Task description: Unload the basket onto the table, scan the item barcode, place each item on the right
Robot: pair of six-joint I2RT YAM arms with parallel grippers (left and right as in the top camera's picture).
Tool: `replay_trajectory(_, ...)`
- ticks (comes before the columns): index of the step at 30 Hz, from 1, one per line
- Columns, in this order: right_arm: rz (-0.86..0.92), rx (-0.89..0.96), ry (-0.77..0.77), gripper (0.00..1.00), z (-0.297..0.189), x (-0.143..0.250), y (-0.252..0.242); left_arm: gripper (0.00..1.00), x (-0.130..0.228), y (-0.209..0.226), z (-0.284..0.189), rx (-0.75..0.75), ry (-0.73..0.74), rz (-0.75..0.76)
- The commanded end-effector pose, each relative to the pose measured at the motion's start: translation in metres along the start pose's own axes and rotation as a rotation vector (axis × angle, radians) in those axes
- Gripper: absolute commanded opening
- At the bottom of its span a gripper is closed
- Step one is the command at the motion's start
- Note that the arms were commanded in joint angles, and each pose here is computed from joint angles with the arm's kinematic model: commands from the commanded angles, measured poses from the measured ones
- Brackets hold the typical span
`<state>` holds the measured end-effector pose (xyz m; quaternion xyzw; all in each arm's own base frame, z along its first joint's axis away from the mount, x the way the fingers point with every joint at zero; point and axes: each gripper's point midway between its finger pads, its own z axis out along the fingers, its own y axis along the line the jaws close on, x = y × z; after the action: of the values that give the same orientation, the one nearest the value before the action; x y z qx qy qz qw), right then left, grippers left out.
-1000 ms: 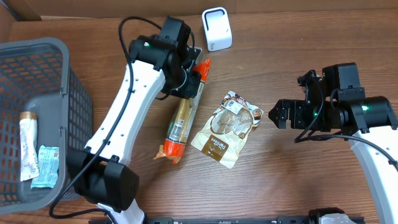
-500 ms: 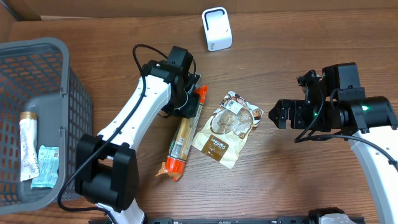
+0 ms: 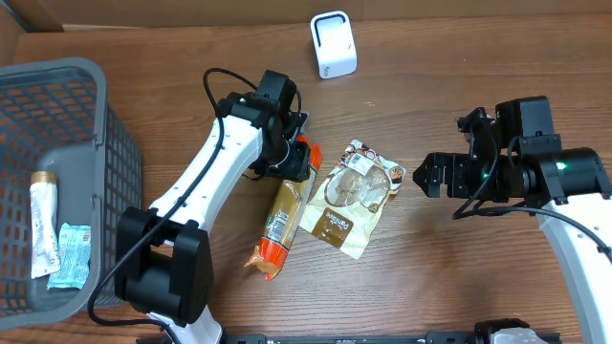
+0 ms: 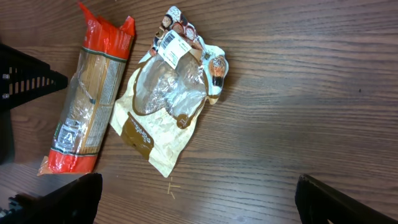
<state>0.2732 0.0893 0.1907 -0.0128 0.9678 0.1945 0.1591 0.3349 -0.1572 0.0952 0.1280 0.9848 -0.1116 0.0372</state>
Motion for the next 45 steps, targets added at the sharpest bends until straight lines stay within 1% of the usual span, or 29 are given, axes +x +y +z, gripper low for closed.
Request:
replay_trajectory(1,-0.011,-0.006,-0.021,1.00,-0.005,-0.006,0.005,0.52,-0.018,-0.007,-0.025,0.005,-0.070,0.014)
replay_trajectory(6,-0.011,-0.006,-0.021,1.00,-0.005,-0.006,0.005,0.54,-0.037,-0.011,-0.077,-0.036,-0.142,0.023)
replay_trajectory(13,-0.011,-0.006,-0.021,1.00,-0.005,-0.006,0.005,0.60,-0.054,-0.012,-0.180,-0.055,-0.314,0.008)
replay_trajectory(18,-0.011,-0.006,-0.021,1.00,-0.005,-0.006,0.005,0.62,-0.050,0.005,-0.251,-0.074,-0.457,-0.048)
replay_trajectory(22,-0.011,-0.006,-0.021,1.00,-0.005,-0.006,0.005,0.63,-0.038,0.031,-0.289,-0.103,-0.546,-0.119)
replay_trajectory(24,-0.011,-0.006,-0.021,1.00,-0.005,-0.006,0.005,0.64,-0.029,0.048,-0.302,-0.123,-0.573,-0.168)
replay_trajectory(28,-0.011,-0.006,-0.021,1.00,-0.005,-0.006,0.005,0.66,-0.007,0.085,-0.315,-0.166,-0.575,-0.278)
replay_trajectory(32,-0.011,-0.006,-0.021,1.00,-0.005,-0.006,0.005,0.66,0.011,0.124,-0.321,-0.206,-0.566,-0.400)
replay_trajectory(37,-0.011,-0.006,-0.021,1.00,-0.005,-0.006,0.005,0.66,0.035,0.175,-0.335,-0.245,-0.594,-0.560)
replay_trajectory(40,-0.011,-0.006,-0.021,1.00,-0.005,-0.006,0.005,0.65,0.050,0.198,-0.339,-0.266,-0.597,-0.624)
replay_trajectory(45,-0.011,-0.006,-0.021,1.00,-0.005,-0.006,0.005,0.65,0.064,0.217,-0.332,-0.285,-0.559,-0.656)
